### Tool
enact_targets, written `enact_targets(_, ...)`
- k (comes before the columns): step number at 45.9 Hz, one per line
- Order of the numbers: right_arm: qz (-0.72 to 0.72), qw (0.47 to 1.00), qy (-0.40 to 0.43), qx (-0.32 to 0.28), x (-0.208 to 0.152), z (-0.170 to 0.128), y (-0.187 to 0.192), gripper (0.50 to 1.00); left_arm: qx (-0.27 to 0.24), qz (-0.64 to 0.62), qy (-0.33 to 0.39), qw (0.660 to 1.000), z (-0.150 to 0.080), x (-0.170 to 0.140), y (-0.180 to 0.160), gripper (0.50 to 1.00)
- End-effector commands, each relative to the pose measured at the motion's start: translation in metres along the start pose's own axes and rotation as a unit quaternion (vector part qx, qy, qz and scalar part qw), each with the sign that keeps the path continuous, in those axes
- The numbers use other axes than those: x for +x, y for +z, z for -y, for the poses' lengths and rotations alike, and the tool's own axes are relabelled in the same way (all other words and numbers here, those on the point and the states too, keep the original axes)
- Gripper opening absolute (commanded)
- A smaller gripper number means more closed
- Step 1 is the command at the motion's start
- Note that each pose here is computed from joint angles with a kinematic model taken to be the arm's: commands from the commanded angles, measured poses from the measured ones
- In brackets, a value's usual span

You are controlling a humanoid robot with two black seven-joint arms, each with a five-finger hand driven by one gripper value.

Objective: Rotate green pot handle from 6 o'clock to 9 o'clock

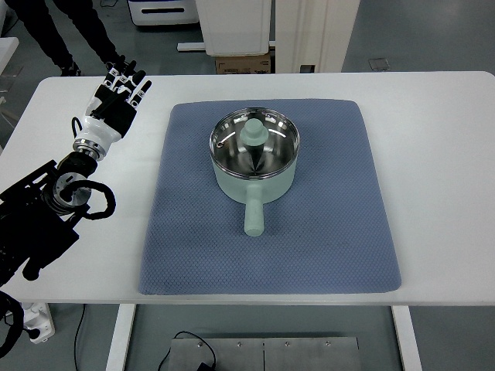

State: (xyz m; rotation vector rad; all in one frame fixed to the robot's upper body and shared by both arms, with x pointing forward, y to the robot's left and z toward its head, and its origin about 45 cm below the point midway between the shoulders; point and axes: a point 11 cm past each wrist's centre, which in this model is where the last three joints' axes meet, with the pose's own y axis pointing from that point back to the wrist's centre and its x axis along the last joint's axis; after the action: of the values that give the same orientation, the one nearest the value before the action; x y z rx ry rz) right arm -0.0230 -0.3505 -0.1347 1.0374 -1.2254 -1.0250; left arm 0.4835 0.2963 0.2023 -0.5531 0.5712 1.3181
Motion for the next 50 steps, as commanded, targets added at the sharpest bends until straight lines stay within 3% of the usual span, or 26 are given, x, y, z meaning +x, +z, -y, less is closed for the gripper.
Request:
enact_targets(1,0.000,1.000,0.000,0.000,0.000,0.000,0.000,1.000,-0.001,0.001,0.002,1.000,0.000,0.001,0.001,1.000)
enact_targets(33,0.000,1.000,0.000,0.000,0.000,0.000,0.000,1.000,0.002,0.015,-0.009,1.000,0.002,-0.004,0.004,1.000)
enact_targets(37,0.000,1.000,0.000,0.000,0.000,0.000,0.000,1.000,-0.010,0.034,-0.019,0.999,0.005,-0.005,0.021,1.000)
enact_targets(50,0.000,1.000,0.001,0.000,0.000,0.000,0.000,1.000,-0.032,0.046,-0.119,0.991,0.010,-0.062,0.048,1.000)
